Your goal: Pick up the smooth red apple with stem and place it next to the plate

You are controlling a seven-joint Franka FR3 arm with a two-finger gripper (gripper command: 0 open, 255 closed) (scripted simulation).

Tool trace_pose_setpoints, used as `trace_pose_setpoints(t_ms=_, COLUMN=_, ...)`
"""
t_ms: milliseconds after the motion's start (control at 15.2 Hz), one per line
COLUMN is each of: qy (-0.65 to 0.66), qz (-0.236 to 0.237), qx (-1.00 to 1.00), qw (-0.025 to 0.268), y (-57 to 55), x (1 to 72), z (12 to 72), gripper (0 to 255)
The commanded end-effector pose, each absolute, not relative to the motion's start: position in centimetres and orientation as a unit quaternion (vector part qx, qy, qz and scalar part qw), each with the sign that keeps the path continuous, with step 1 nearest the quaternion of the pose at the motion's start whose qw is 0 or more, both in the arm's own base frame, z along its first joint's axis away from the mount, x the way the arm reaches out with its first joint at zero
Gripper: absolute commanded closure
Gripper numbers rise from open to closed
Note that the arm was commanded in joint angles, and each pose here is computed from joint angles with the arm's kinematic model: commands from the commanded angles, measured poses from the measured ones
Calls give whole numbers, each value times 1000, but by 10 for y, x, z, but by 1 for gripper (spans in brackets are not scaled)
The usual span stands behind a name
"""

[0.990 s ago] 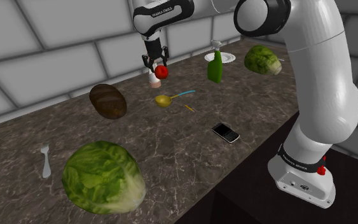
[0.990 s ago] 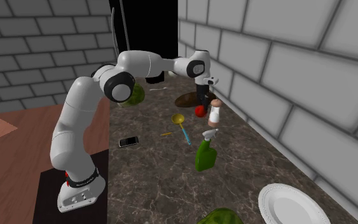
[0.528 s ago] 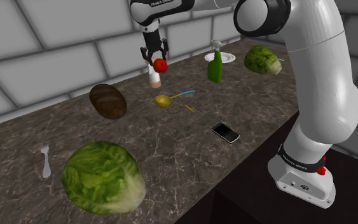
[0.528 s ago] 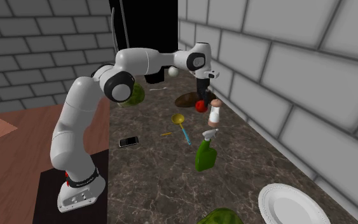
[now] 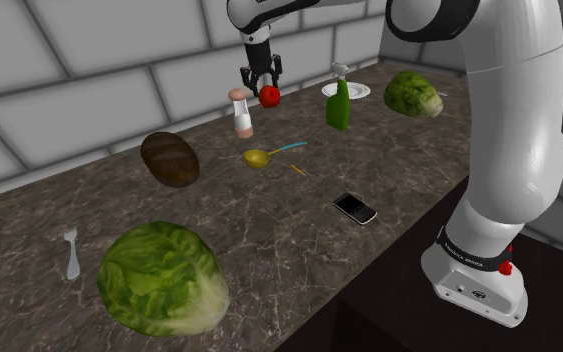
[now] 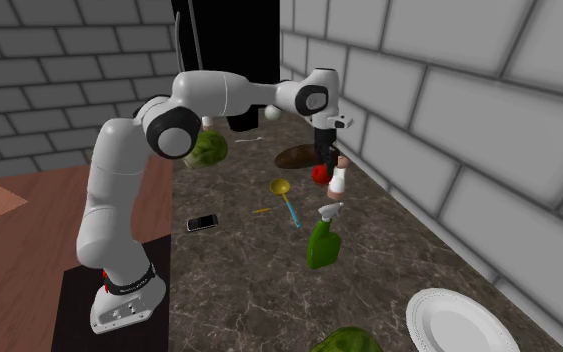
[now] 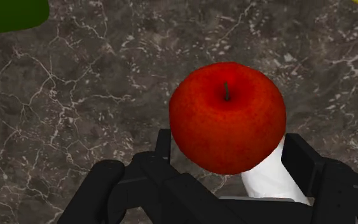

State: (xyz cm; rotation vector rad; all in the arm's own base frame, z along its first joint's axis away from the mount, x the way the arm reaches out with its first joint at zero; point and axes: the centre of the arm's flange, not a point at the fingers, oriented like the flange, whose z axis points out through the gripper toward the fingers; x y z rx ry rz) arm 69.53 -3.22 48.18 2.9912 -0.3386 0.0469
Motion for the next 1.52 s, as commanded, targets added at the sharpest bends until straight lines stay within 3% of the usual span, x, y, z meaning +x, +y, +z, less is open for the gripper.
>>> trace_pose_setpoints(t_ms=0, qy=-112, qz=16, qx=991, qw=65, y=-57, x=686, z=485, gripper=255)
trace_pose_setpoints(t_ms=1452, qy=-112, qz=16, qx=991, qw=65, y=-330, x=587, z=486, gripper=255)
